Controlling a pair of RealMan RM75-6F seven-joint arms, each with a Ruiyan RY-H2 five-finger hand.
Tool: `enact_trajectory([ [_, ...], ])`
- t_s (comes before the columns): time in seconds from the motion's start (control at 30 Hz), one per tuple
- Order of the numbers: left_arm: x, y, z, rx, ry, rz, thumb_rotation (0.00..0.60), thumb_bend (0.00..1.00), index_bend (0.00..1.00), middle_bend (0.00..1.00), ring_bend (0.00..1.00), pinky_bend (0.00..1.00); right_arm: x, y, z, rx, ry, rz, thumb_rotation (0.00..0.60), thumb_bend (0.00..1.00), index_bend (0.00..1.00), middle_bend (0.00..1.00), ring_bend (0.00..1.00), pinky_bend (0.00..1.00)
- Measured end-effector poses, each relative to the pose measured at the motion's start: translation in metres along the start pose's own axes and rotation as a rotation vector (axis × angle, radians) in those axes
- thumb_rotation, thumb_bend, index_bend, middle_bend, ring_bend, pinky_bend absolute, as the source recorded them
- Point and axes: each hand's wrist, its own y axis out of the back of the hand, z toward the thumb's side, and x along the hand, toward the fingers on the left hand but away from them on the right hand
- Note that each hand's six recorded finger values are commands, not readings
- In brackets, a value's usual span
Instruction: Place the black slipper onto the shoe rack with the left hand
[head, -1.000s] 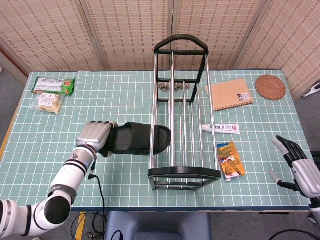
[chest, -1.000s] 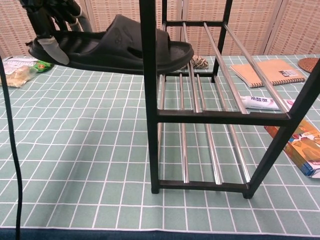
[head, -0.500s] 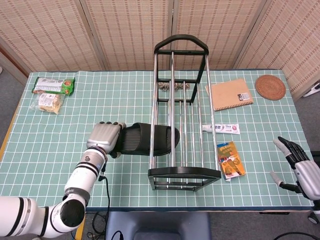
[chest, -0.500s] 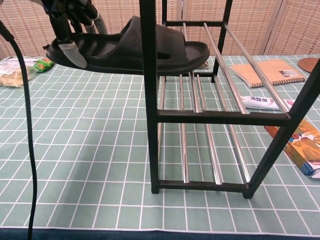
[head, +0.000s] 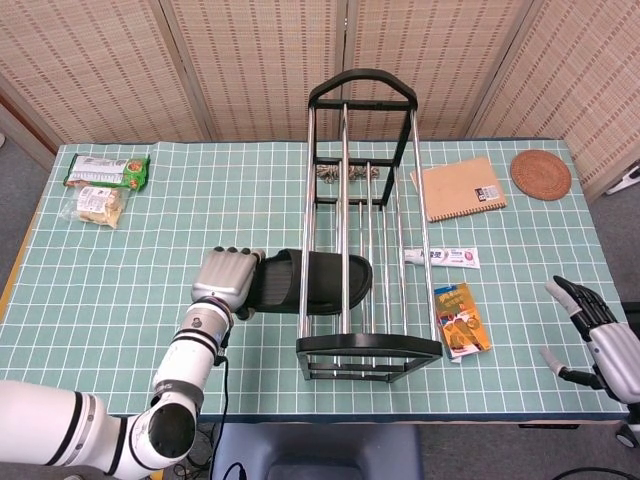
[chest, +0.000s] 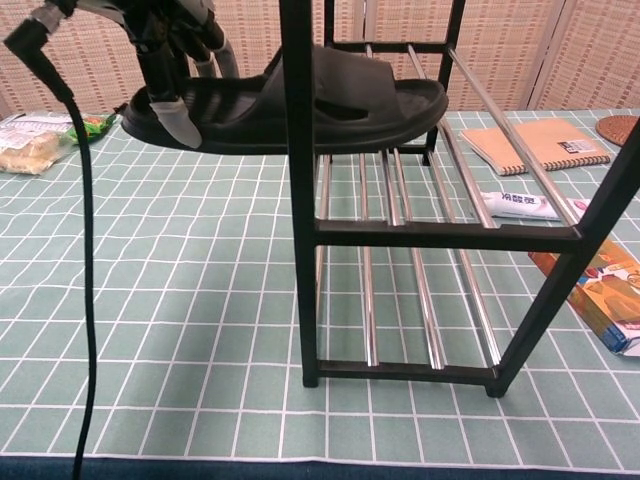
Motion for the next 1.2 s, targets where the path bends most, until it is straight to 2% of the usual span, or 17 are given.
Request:
enact_trajectory([
  [0.4, 0.002, 0.008, 0.032, 0.026, -0.026, 0.02, 0.6, 0.26, 0.36, 0.38, 0.2, 0.19, 0.002, -0.001, 0.002, -0.002, 0.012, 0.011, 0.6, 0.34, 0.0, 0.0, 0.0, 0.0],
  [0.77, -0.006, 0.015, 0.042, 0.031, -0.03, 0.043, 0.6, 0.26, 0.35, 0.38, 0.2, 0.19, 0.003, 0.0, 0.005, -0.001, 0.02, 0.008, 0.6, 0.34, 0.0, 0.0, 0.0, 0.0],
  [1.2, -0.01, 0.012, 0.054, 0.042, -0.034, 0.044, 0.6, 0.26, 0.3, 0.38, 0.2, 0.19, 0.006, 0.002, 0.006, -0.001, 0.027, -0.001, 0.6, 0.34, 0.0, 0.0, 0.0, 0.0],
])
